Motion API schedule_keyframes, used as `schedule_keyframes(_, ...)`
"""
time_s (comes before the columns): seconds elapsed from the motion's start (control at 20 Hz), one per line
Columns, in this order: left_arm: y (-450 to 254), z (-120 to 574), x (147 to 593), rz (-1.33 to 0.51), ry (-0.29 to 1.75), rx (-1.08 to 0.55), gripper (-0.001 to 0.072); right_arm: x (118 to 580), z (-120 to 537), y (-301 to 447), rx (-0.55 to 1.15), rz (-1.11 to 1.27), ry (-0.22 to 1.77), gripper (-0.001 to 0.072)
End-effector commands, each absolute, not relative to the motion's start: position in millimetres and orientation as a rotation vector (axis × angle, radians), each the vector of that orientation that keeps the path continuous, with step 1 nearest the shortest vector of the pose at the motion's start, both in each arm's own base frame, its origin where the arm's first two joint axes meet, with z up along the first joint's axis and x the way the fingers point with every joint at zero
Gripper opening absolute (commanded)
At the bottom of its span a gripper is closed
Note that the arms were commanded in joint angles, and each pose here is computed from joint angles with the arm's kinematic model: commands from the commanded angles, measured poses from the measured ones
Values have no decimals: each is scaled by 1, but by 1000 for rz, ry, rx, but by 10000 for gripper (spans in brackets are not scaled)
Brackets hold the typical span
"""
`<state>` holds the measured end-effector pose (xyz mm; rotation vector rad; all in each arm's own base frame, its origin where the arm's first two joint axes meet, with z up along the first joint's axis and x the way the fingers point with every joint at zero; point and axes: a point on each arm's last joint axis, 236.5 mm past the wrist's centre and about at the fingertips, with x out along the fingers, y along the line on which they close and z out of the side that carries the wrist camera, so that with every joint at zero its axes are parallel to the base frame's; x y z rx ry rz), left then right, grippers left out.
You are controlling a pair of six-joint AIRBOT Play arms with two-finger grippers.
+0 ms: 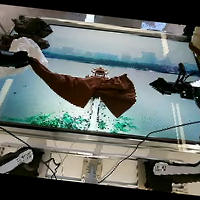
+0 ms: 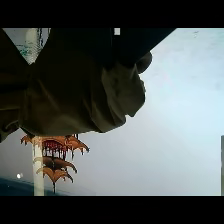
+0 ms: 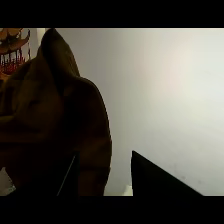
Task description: Fold the shirts.
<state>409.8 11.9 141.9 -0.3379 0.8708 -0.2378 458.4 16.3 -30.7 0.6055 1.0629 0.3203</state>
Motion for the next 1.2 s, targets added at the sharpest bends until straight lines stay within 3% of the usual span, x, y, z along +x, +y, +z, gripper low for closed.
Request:
schedule_keyframes(0.0,13,140,409,-234,878,-330,14,452,-70,49,639,387,1163,382)
schedule_keyframes(0.6,18,136,407,-217,890,-308,14,428,-125,104,546,423,1343,372)
schedule_keyframes(0.65,18,136,407,-217,890,-308,14,426,-128,109,538,431,1352,348)
schedule_keyframes(0.8,18,137,407,-219,889,-311,14,424,-130,119,481,480,1343,25)
schedule_keyframes(1.0,13,140,409,-234,878,-332,14,436,-104,124,453,548,1316,28)
schedule_keyframes(1.15,-1,151,412,-281,846,-390,13,458,-42,127,380,617,1196,26)
